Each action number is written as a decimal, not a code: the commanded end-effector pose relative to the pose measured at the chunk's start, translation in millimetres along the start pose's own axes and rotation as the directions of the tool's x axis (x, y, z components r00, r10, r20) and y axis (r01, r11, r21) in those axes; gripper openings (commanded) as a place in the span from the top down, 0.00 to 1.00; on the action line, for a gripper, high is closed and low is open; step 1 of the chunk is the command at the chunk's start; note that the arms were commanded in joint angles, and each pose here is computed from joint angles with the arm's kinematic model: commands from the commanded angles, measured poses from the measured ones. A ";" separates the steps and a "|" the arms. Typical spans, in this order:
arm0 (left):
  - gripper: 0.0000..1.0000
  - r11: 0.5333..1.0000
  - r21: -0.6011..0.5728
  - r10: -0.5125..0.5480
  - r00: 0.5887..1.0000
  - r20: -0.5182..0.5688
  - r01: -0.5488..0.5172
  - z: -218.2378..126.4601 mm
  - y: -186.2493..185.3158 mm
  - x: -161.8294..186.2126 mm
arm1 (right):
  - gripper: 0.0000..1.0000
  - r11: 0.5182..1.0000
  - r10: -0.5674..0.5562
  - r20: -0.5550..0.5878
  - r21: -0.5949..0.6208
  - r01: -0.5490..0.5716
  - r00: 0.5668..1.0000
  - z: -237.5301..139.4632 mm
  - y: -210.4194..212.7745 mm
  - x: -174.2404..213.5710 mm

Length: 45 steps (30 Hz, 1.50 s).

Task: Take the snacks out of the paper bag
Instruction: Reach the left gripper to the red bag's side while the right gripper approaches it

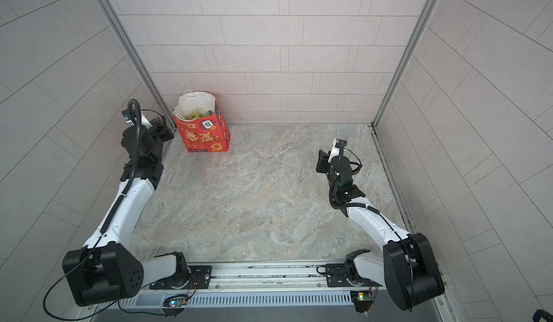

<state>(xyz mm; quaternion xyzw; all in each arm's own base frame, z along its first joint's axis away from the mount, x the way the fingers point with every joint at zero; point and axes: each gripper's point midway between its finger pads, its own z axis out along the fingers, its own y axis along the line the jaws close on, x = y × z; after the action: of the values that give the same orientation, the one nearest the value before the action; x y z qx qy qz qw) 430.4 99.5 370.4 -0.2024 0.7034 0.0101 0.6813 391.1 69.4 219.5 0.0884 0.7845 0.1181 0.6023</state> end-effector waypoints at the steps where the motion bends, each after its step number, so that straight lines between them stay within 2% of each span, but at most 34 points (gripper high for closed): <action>1: 0.90 0.997 0.023 -0.064 0.974 -0.215 0.071 26.7 17.0 33.0 | 0.62 0.997 -0.028 -0.001 -0.070 0.028 1.000 -9.3 16.0 -11.0; 3: 1.00 0.993 0.027 -0.104 0.958 -0.267 0.116 56.3 32.4 38.5 | 0.61 0.996 -0.026 0.005 -0.090 0.026 1.000 -9.3 19.3 -10.2; 6: 1.00 0.990 0.076 -0.090 0.946 -0.312 0.119 100.3 38.4 52.4 | 0.60 0.991 -0.013 0.004 -0.136 0.013 1.000 -7.6 28.8 -9.5; 10: 1.00 0.961 0.198 -0.112 0.925 -0.363 0.195 150.6 31.8 72.0 | 0.59 0.983 -0.019 -0.006 -0.181 0.018 1.000 -6.1 40.9 -6.8; 15: 1.00 0.934 0.247 -0.123 0.882 -0.455 0.257 196.5 35.1 106.0 | 0.58 0.978 -0.054 0.006 -0.200 0.054 0.999 -15.5 59.3 -1.9; 18: 1.00 0.917 0.268 -0.146 0.872 -0.466 0.297 217.5 38.9 117.6 | 0.57 0.965 -0.066 0.025 -0.252 0.070 0.998 -26.0 71.4 13.3; 22: 1.00 0.872 0.345 -0.159 0.867 -0.472 0.348 243.7 32.7 127.6 | 0.56 0.947 -0.028 0.050 -0.317 0.042 0.998 -34.6 78.4 21.1; 25: 1.00 0.827 0.405 -0.162 0.855 -0.492 0.390 259.2 26.2 140.0 | 0.56 0.944 -0.060 0.034 -0.322 0.068 0.998 -37.3 78.7 28.0; 28: 1.00 0.812 0.415 -0.170 0.846 -0.505 0.411 270.2 28.8 159.3 | 0.55 0.936 -0.081 0.035 -0.340 0.088 0.996 -40.4 81.2 31.3; 36: 1.00 0.831 0.408 -0.137 0.850 -0.508 0.378 286.1 35.4 198.9 | 0.54 0.915 -0.072 0.050 -0.394 0.086 0.996 -45.5 90.7 34.8; 45: 1.00 0.818 0.437 -0.092 0.834 -0.544 0.375 282.7 -1.4 225.5 | 0.54 0.913 -0.084 0.041 -0.397 0.093 0.996 -39.7 94.4 37.9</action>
<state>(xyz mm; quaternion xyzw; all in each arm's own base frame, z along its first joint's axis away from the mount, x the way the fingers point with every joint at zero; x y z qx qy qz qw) 695.6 146.1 115.9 -0.1315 0.8046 -0.3153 0.4856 341.6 162.1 211.7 -0.0608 0.7522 0.2409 0.6103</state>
